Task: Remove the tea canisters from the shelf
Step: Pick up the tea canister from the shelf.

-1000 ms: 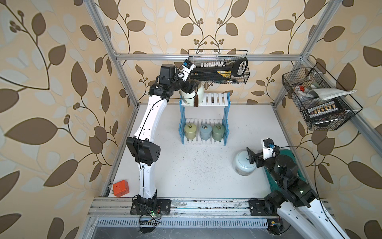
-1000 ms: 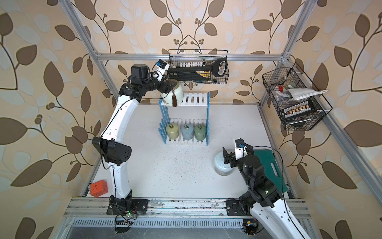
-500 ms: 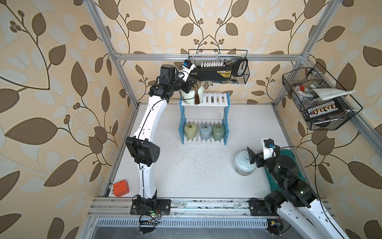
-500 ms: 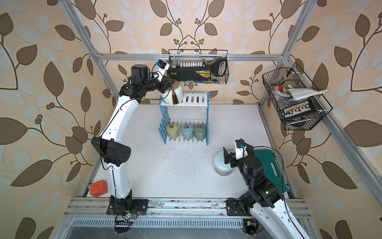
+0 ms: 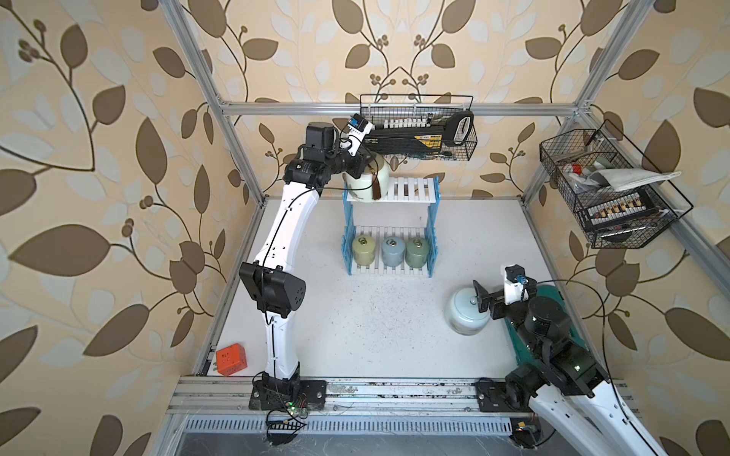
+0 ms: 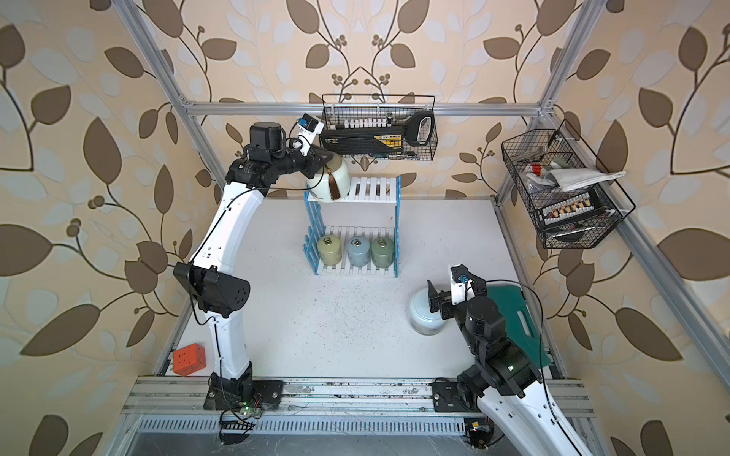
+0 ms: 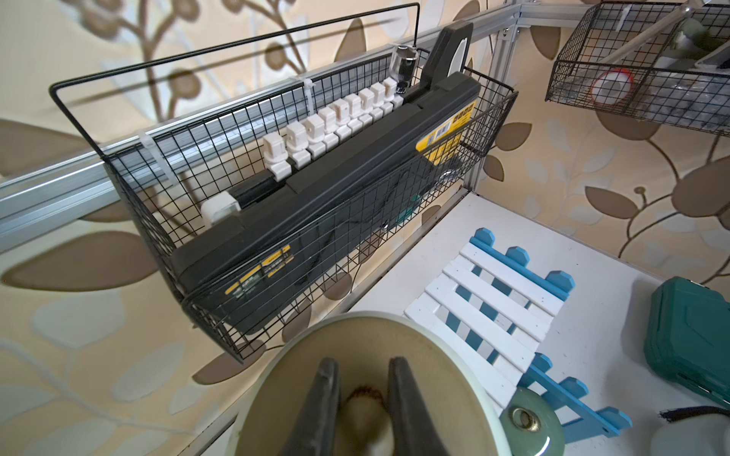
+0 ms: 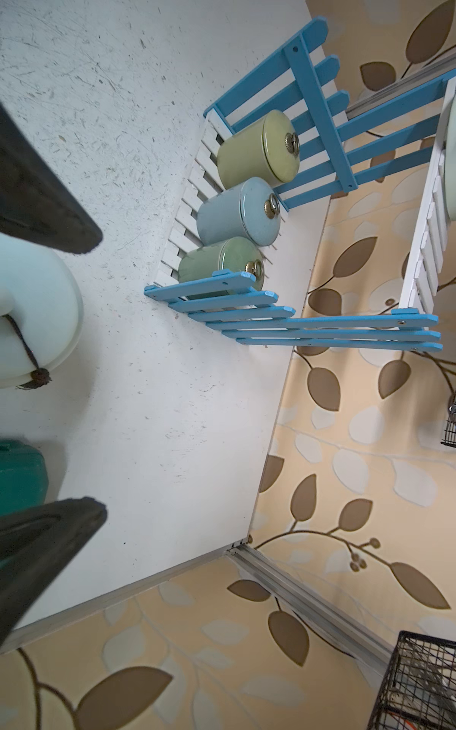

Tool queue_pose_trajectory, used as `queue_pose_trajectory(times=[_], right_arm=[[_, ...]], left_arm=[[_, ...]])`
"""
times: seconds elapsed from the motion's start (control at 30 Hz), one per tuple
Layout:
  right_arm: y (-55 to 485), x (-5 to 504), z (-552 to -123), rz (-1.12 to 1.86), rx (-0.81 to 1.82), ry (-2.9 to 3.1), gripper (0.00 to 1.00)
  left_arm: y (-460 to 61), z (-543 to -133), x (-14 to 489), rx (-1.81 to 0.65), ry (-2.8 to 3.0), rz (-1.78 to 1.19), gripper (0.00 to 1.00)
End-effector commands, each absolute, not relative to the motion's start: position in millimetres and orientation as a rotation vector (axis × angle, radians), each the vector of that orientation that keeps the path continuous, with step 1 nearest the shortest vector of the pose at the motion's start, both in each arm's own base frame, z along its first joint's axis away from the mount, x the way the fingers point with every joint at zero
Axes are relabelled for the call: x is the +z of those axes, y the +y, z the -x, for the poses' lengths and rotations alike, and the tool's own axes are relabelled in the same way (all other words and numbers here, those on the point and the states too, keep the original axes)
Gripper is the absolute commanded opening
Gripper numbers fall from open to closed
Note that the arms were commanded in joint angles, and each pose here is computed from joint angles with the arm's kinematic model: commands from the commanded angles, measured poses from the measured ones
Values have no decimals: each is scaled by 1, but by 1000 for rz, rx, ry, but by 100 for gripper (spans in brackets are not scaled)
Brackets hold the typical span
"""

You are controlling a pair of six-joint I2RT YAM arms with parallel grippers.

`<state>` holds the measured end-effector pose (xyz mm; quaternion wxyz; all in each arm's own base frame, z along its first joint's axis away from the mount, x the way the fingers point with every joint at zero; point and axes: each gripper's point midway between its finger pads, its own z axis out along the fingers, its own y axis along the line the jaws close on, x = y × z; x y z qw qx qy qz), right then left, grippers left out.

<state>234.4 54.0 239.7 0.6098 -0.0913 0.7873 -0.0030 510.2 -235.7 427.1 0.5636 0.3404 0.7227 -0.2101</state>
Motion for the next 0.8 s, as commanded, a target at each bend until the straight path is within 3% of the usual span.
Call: queue_pose_trajectory(times=[0.0,0.37,0.77], right_arm=[[52,240,-235,203,-18,1801,99],[48,240,-235,189,-38,1799,99],[45,244,-233,176,-43,1781,99]], left_arm=[[-233,-488,519,-433,1410,-812,0],[-230,-451,557,-528,1358,-773,0],[-243,-378,576,-697,1263,-912,0]])
